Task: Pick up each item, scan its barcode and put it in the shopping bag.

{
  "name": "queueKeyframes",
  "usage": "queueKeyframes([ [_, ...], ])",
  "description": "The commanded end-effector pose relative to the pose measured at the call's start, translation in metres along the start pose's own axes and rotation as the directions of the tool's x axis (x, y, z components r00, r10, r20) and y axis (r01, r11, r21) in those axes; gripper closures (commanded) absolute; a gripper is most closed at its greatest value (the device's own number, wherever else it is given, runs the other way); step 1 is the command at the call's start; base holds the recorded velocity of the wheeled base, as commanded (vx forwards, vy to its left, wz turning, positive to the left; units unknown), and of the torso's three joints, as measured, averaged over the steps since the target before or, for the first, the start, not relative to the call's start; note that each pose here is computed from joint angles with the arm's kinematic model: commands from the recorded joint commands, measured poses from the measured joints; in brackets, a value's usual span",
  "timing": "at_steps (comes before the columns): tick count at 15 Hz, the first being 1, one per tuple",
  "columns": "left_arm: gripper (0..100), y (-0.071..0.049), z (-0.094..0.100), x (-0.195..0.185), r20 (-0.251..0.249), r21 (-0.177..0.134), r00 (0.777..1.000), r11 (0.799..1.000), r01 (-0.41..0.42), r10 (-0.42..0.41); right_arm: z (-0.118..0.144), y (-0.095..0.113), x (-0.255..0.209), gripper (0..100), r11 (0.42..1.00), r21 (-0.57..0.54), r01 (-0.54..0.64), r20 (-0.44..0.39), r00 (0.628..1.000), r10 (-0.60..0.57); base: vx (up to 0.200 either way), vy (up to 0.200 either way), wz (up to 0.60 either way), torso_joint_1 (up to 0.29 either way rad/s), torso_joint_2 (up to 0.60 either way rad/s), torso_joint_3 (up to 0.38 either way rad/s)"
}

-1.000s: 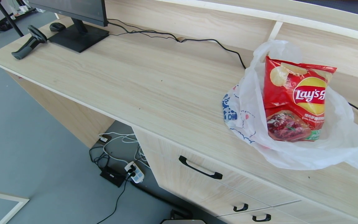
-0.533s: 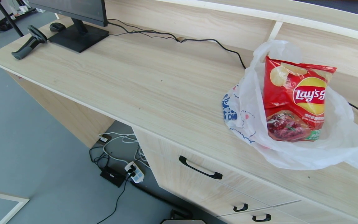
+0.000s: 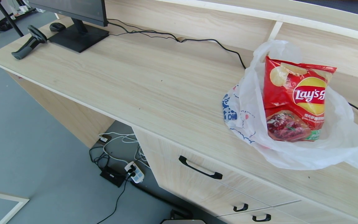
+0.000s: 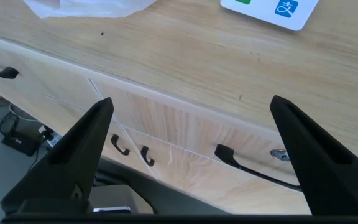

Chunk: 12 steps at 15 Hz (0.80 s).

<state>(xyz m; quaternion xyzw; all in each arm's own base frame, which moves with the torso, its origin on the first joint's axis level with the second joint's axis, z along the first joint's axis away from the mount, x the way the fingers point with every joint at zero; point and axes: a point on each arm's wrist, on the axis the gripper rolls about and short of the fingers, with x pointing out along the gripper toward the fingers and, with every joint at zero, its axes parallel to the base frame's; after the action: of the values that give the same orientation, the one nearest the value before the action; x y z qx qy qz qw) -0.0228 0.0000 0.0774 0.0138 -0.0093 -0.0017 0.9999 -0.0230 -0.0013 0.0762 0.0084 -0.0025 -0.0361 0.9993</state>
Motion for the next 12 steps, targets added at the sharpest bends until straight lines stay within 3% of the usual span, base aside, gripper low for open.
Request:
queueKeyframes([
  [1,0,0.0000,0.0000,0.0001,-0.002,0.000,1.000,1.000,-0.001,0.001,0.0000,0.0000,0.0001,0,1.000,0.002,0.000,-0.001,1.000,0.000,0.000,0.000,0.00,0.000,0.00,0.000],
  [12,0,0.0000,0.0000,0.0001,-0.002,0.000,1.000,1.000,-0.001,0.001,0.0000,0.0000,0.0001,0,1.000,0.002,0.000,-0.001,1.000,0.000,0.000,0.000,0.00,0.000,0.00,0.000],
])
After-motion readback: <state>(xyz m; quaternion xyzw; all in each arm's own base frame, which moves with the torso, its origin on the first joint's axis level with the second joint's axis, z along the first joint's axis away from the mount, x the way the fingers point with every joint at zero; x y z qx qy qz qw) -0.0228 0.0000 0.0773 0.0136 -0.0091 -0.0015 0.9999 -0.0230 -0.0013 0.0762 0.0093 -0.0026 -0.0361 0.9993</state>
